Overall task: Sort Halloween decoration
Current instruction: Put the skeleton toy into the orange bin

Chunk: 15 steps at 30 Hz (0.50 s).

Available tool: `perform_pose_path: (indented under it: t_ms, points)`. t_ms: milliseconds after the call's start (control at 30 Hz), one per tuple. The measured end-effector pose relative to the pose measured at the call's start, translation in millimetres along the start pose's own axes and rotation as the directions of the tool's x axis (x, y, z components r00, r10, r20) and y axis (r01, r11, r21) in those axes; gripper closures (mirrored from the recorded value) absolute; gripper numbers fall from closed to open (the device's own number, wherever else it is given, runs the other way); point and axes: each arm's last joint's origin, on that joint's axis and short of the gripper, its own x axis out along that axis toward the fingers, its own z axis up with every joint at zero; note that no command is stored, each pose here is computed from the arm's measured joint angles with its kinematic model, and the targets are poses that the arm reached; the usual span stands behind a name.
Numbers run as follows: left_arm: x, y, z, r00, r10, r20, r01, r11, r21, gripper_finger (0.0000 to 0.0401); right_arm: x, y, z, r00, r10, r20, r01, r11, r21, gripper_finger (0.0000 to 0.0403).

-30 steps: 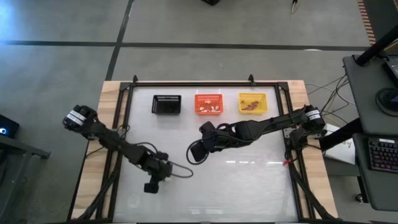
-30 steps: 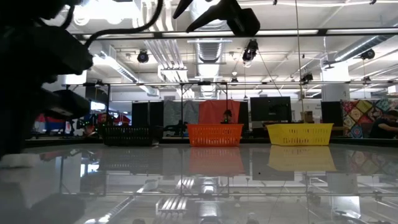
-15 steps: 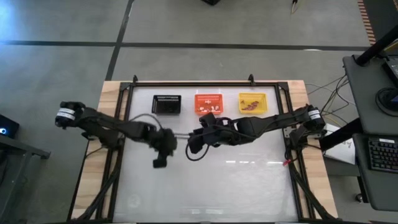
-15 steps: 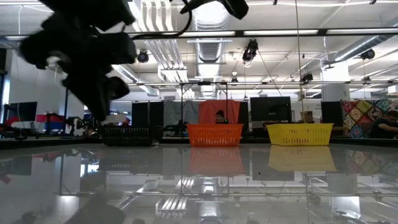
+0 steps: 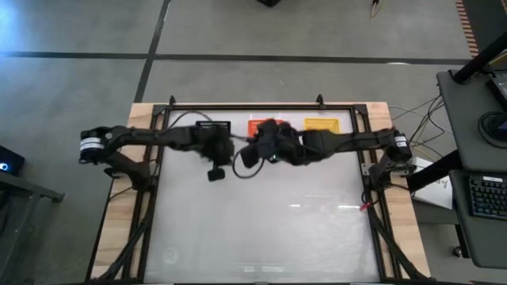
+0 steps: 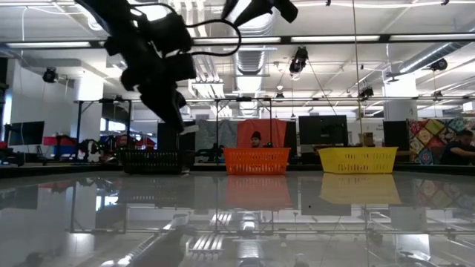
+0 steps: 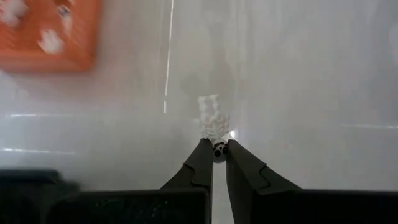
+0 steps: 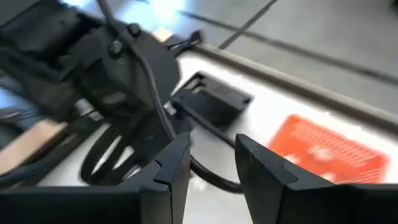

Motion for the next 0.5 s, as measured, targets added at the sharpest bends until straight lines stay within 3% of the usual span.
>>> perform_pose_path:
  t_ms: [300, 400, 500]
  points:
    - [13.8, 67.2, 34.1, 0.999, 0.027, 0.032, -0.027, 1.000, -0.008, 0.0401, -8.9, -32.2, 57.4, 0.986, -0.140, 0.090, 0.148, 0.985, -0.091, 0.0284]
    - [14.4, 94.9, 46.6, 0.997, 0.057, 0.061, -0.055, 0.998, -0.038, 0.0401, -10.2, -41.1, 69.8, 0.981, -0.162, 0.106, 0.175, 0.976, -0.132, 0.0284]
    - [12.8, 121.0, 53.9, 0.994, 0.029, 0.109, -0.021, 0.997, -0.073, 0.0401, -9.9, -50.7, 77.1, 0.976, -0.194, 0.100, 0.209, 0.964, -0.164, 0.0284]
